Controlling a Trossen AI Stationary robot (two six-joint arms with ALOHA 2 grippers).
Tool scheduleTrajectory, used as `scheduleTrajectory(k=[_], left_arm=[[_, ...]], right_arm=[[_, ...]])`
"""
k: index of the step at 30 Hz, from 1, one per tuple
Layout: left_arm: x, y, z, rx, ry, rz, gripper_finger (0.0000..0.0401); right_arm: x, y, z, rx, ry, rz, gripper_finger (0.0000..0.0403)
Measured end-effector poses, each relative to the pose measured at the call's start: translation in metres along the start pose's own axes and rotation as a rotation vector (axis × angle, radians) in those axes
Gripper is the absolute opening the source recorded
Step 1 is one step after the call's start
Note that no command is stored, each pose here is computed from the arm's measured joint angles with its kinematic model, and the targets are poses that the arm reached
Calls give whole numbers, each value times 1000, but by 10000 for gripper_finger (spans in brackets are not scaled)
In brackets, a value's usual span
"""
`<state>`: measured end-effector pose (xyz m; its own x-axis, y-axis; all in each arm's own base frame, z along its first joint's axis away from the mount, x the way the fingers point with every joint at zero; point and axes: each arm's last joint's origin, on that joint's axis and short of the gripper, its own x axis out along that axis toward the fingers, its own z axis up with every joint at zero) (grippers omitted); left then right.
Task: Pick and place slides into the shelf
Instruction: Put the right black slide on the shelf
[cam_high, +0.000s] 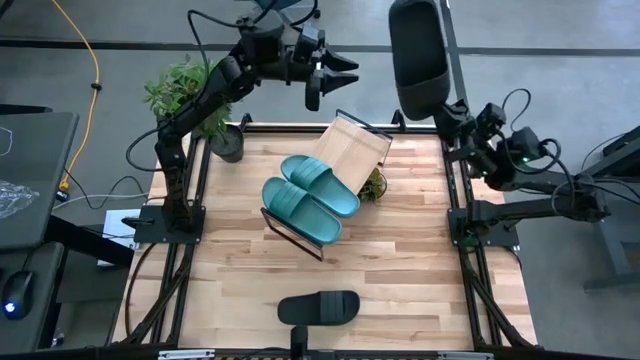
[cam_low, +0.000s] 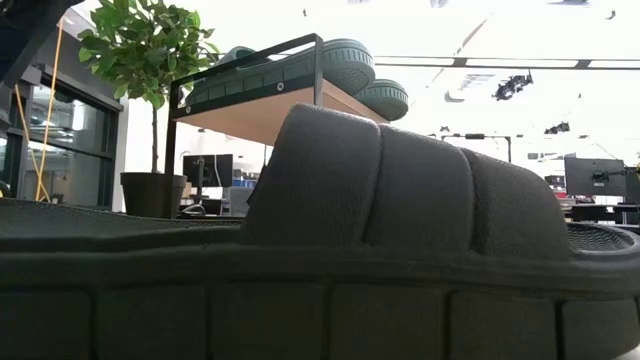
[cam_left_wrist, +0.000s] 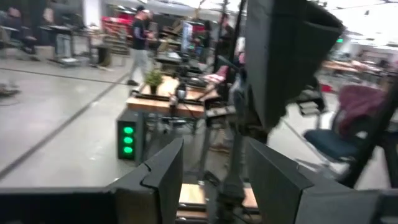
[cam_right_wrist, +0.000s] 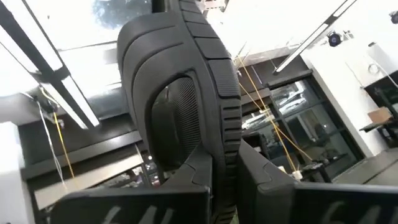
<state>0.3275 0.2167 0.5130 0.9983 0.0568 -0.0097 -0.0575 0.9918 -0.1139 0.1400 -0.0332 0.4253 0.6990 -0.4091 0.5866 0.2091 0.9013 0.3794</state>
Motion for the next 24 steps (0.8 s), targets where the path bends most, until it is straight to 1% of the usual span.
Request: scheduleTrajectory(k=[2, 8, 15, 20, 24], left_arm=[[-2, 3, 0, -1, 7, -36, 160], [-3, -2, 0, 41, 15, -148, 161], [-3, -9, 0, 55, 26, -311, 161], [-3, -17, 1, 80, 24, -376, 161], [-10, -21, 7, 112, 7, -396, 161]], right_arm=[[-5, -1, 3, 26, 20, -30, 5], [-17, -9, -1, 84, 149, -170, 5], [-19, -17, -5, 200, 196, -208, 5], [-19, -29, -9, 260, 254, -248, 5], [-19, -41, -10, 305, 299, -276, 5]])
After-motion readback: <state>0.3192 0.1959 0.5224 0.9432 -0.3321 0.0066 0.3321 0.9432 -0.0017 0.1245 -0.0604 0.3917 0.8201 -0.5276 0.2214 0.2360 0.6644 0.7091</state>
